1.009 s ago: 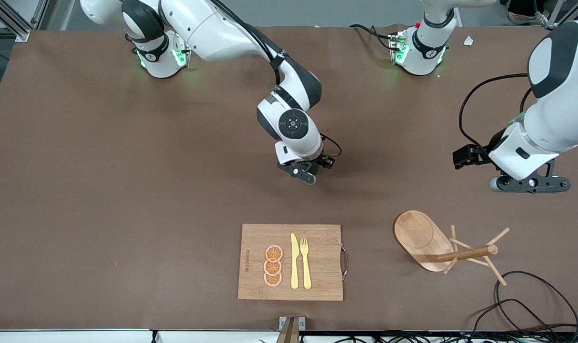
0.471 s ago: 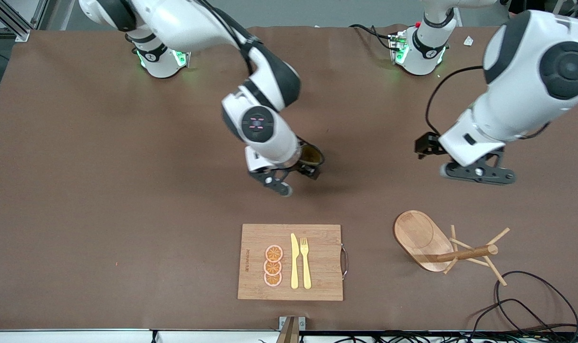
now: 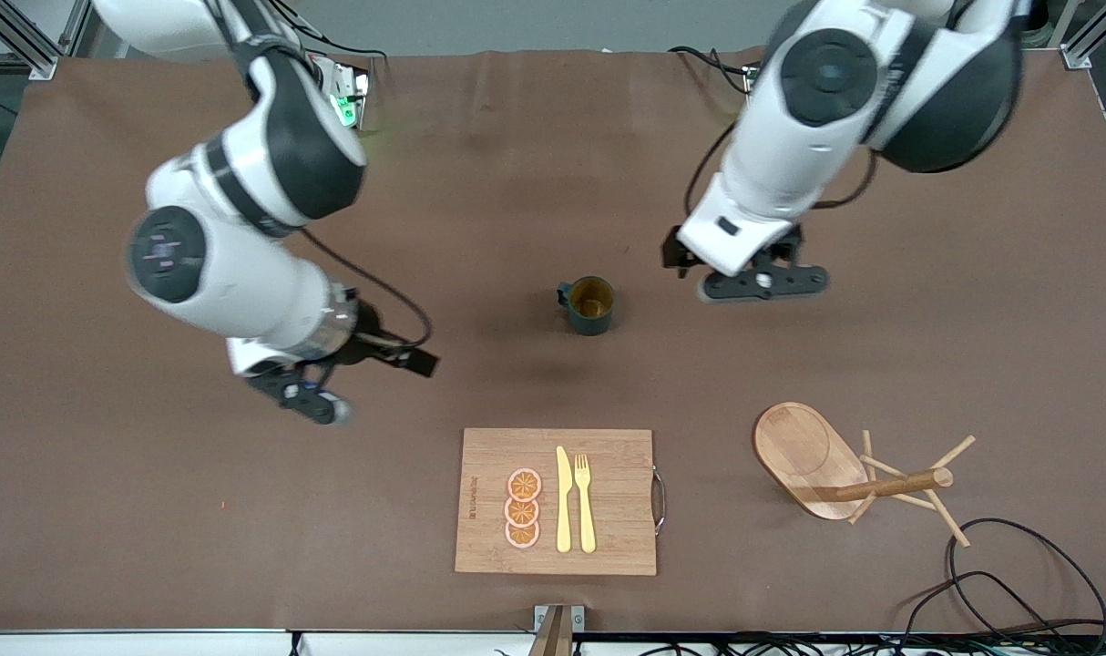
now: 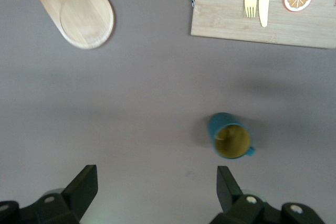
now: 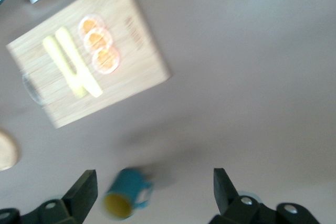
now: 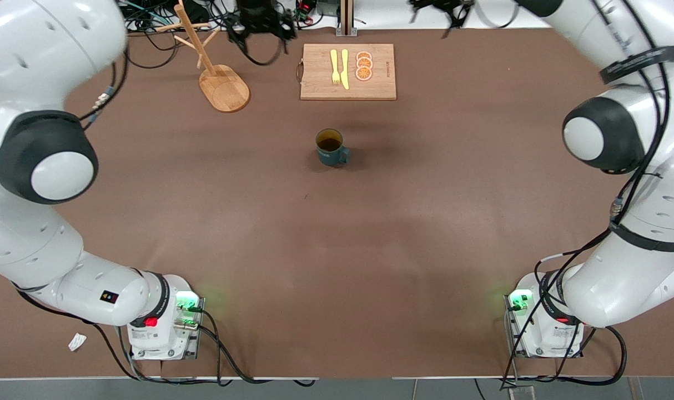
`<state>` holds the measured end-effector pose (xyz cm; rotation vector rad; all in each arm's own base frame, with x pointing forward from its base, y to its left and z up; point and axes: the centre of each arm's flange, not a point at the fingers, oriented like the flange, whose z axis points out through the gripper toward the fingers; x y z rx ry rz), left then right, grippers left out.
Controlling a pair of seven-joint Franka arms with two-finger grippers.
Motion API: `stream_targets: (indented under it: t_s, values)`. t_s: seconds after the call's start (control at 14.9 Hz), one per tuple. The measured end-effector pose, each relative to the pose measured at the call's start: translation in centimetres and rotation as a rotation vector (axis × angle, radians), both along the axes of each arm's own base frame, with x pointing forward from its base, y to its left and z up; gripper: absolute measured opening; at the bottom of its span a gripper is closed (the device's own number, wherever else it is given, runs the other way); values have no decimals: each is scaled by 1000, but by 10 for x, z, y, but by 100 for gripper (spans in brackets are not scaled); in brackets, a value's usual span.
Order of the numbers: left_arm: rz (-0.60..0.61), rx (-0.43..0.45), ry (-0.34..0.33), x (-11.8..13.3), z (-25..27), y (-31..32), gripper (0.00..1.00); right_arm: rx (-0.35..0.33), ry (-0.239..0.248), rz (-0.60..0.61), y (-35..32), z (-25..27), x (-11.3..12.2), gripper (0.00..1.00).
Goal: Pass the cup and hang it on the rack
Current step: 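Lower the mug onto the table and open the right gripper, then withdraw the right gripper while the left gripper moves above the mug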
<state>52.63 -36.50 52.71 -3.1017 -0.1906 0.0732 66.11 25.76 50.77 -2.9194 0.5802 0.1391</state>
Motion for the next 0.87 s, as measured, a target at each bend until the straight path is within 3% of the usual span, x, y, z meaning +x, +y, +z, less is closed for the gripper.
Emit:
stream_targets:
  t_s: [0.13,0.4,0.67,0.87]
  values:
    - [103,34,-14,-18,-22,-39,100,-49,-31,68,-40,10,6,100]
    - [280,92,-89,-55,-68,-111,100,-59,-65,161,-123,32,6,100]
    - [440,144,-239,-100,-118,-173,100,-57,-89,232,-205,51,-9,100]
    - [555,174,-385,-134,-174,-212,100,-113,-104,291,-238,66,-24,100]
